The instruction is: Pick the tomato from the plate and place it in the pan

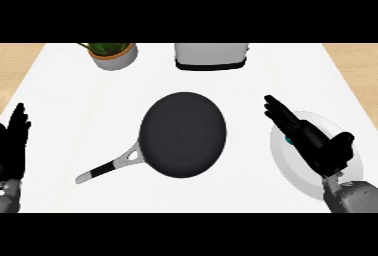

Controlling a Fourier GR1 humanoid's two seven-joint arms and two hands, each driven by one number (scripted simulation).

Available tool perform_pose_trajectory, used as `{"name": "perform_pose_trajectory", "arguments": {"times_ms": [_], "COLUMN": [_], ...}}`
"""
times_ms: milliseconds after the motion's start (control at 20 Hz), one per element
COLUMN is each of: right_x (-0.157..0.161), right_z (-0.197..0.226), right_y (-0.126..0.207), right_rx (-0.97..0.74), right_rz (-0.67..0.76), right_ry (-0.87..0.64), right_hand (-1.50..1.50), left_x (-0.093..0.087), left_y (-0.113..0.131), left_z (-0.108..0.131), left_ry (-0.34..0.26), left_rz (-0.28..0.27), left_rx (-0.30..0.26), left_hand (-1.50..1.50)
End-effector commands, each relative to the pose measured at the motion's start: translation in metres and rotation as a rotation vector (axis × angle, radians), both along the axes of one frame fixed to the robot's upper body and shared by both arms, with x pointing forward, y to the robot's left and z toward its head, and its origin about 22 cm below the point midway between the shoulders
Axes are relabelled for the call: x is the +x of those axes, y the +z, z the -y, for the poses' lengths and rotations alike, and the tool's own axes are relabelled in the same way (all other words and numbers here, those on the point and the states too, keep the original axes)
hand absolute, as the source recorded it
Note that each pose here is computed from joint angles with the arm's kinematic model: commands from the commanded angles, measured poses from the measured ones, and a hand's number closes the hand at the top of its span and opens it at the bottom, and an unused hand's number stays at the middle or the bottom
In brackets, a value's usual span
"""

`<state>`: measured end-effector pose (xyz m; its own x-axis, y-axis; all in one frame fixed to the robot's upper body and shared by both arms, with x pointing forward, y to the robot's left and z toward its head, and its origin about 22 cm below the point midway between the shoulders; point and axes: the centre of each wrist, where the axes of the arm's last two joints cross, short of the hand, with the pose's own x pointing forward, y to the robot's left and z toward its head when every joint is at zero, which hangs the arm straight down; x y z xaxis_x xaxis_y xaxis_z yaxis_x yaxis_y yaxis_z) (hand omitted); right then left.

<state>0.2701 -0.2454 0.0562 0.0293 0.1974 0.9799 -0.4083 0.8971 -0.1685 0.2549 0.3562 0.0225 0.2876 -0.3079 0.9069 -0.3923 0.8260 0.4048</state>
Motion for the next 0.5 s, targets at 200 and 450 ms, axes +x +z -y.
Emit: {"name": "perform_pose_trajectory", "arguments": {"times_ms": [200, 450], "right_x": [0.023, -0.013], "right_z": [0.117, 0.213], "right_y": [0.03, 0.013], "right_rx": [0.226, -0.033], "right_rz": [0.167, 0.021], "right_ry": [-0.118, -0.609], "right_hand": [-1.5, -1.5], "left_x": [-0.011, -0.021], "left_y": [-0.007, -0.016], "left_z": [0.057, 0.062], "left_ry": [-0.322, -0.388], "left_rz": [0.028, -0.028], "left_rx": [0.015, -0.035], "left_hand": [0.0, 0.0]}}
